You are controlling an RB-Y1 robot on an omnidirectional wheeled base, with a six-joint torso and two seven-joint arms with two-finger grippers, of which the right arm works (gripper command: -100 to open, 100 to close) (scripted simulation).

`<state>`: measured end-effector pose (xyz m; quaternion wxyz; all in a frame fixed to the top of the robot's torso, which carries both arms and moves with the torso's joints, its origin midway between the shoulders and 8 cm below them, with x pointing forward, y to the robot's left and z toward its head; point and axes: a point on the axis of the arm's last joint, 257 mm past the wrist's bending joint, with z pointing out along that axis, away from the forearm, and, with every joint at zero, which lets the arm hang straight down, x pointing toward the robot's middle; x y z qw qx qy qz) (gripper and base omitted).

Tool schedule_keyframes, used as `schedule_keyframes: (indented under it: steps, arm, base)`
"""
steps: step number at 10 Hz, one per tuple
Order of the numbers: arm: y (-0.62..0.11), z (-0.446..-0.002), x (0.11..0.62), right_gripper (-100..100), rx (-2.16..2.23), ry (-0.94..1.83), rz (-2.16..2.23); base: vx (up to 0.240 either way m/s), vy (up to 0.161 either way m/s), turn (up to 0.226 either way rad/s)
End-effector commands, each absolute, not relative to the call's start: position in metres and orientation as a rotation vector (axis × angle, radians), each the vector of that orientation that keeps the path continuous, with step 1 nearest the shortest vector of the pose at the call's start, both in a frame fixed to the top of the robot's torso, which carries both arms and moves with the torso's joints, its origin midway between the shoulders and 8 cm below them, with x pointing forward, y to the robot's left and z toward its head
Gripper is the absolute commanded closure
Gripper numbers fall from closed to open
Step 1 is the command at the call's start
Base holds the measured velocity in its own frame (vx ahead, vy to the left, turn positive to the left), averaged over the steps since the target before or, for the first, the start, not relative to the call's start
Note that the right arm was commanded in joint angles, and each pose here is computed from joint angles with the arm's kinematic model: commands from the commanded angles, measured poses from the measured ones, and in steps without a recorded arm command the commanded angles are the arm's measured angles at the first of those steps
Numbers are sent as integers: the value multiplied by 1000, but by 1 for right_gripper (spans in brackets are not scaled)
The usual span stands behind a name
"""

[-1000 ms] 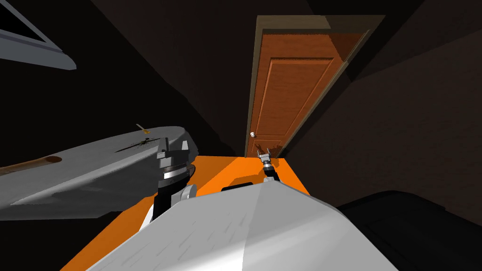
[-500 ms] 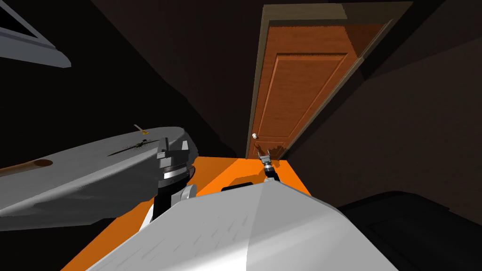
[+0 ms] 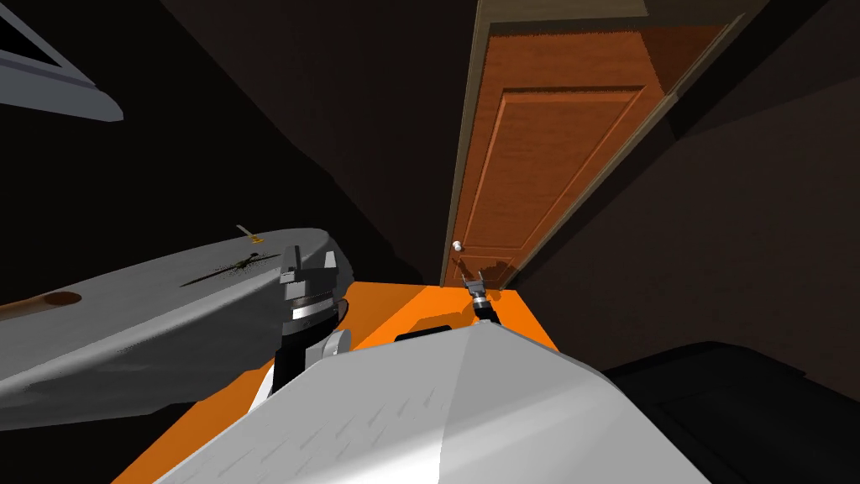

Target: Pull the door open

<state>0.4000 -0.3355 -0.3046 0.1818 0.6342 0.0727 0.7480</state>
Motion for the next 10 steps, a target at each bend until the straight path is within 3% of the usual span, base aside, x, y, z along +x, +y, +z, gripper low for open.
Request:
schedule_keyframes:
  steps: [1,10]
  arm:
    - [-342,-312,398,-100,1822,169,2117]
    - [-374,-351,386,-100,1961,-4,2117]
  base:
    - [104,15,25]
    - [96,3,22]
